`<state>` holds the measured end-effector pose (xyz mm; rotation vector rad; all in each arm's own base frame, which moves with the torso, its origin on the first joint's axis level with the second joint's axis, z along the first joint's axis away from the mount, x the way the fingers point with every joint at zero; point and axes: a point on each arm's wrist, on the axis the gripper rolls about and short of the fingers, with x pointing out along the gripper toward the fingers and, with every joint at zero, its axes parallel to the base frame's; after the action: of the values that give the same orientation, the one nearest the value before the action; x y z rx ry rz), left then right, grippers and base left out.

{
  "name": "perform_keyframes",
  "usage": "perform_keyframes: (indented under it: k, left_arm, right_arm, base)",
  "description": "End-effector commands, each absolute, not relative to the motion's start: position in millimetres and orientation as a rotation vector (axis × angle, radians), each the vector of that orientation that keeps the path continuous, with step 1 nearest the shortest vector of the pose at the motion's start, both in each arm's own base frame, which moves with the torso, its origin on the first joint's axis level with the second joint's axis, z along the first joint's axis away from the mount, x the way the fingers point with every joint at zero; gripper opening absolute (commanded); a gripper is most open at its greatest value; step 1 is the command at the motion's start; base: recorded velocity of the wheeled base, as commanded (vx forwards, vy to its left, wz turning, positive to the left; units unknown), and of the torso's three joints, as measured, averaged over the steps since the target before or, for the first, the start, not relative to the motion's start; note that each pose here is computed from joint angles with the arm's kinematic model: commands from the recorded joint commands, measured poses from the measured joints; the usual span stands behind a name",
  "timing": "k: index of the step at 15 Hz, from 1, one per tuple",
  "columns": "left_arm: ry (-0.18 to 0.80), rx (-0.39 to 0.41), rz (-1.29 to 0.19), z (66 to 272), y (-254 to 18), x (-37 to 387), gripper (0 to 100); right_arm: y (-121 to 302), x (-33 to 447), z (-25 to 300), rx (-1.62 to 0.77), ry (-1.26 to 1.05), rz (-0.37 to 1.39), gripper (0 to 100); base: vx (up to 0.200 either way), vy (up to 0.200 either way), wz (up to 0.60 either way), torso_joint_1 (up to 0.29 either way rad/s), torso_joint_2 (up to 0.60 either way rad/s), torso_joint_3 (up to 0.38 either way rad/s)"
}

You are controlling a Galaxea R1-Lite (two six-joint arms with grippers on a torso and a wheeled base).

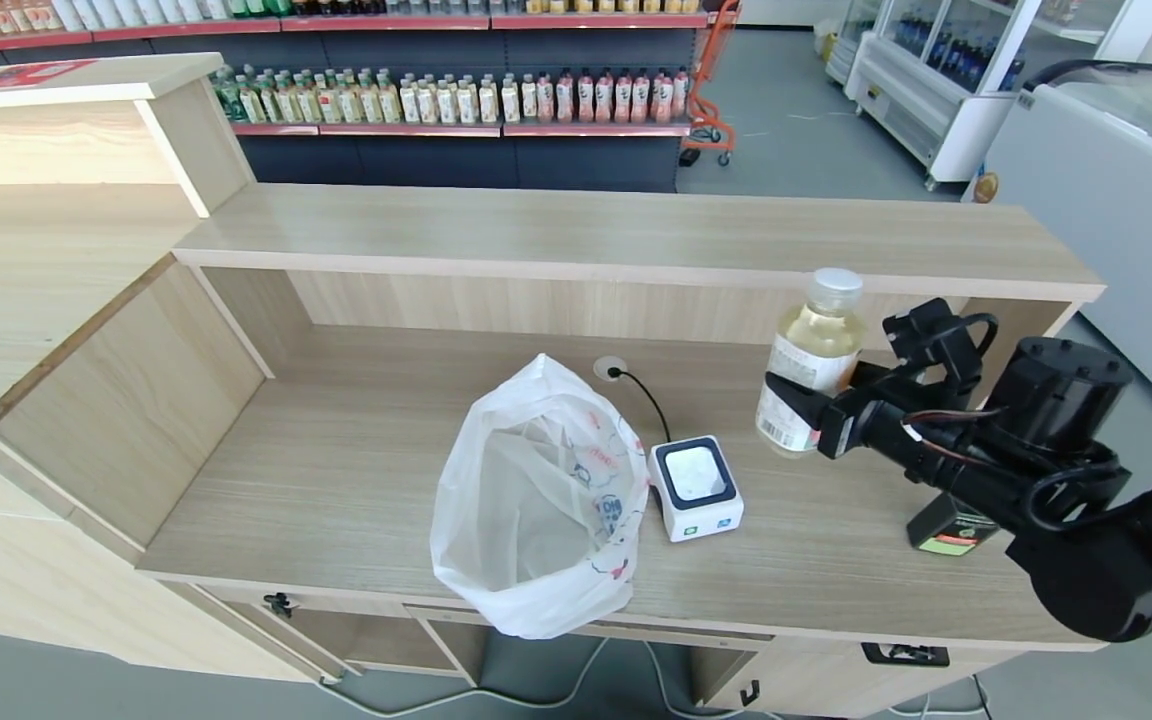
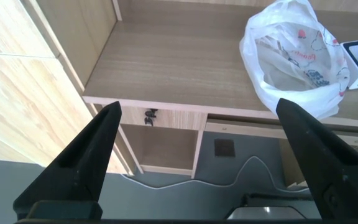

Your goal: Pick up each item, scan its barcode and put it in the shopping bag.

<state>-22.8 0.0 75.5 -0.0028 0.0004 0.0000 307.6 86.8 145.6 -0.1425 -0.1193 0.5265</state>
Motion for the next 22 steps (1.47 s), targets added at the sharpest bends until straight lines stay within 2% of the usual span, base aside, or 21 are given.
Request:
perform_keyframes:
  k: [1, 3, 5, 11, 17, 22]
  left_arm:
    - [0.0, -0.002, 0.0, 75, 0, -23, 100]
    - [0.0, -0.002, 0.0, 75, 0, -23, 100]
    - [0.0, -0.002, 0.0, 75, 0, -23, 100]
    - [0.0, 0.002, 0.0, 75, 0, -23, 100]
    - [0.0, 0.0, 0.0, 75, 0, -23, 100]
    - [0.0, 0.002, 0.0, 75, 0, -23, 100]
  right_arm:
    - [88, 302, 151, -0.143, -0.134, 0.533, 0]
    - [91, 301, 146, -0.139, -0.103, 0.547, 0]
    - [96, 300, 142, -0.091, -0.037, 0.564, 0]
    - [155, 295, 124, -0.066, 0.026, 0.741, 0]
    - [171, 316, 50, -0.15, 0.113, 0.76, 0]
    - [192, 328, 13, -0.19, 0.089, 0.801, 0]
  base:
    - [0.0, 0.0, 0.0, 0.0, 0.0, 0.0]
    - [0.0, 0.0, 0.0, 0.0, 0.0, 0.0]
    - [0.0, 0.2, 0.0, -0.002, 0.0, -0.002]
    - [0.0, 0.2, 0.0, 0.003, 0.0, 0.002]
    - [0.0, 0.0, 0.0, 0.0, 0.0, 0.0]
    - [0.0, 0.0, 0.0, 0.0, 0.0, 0.0]
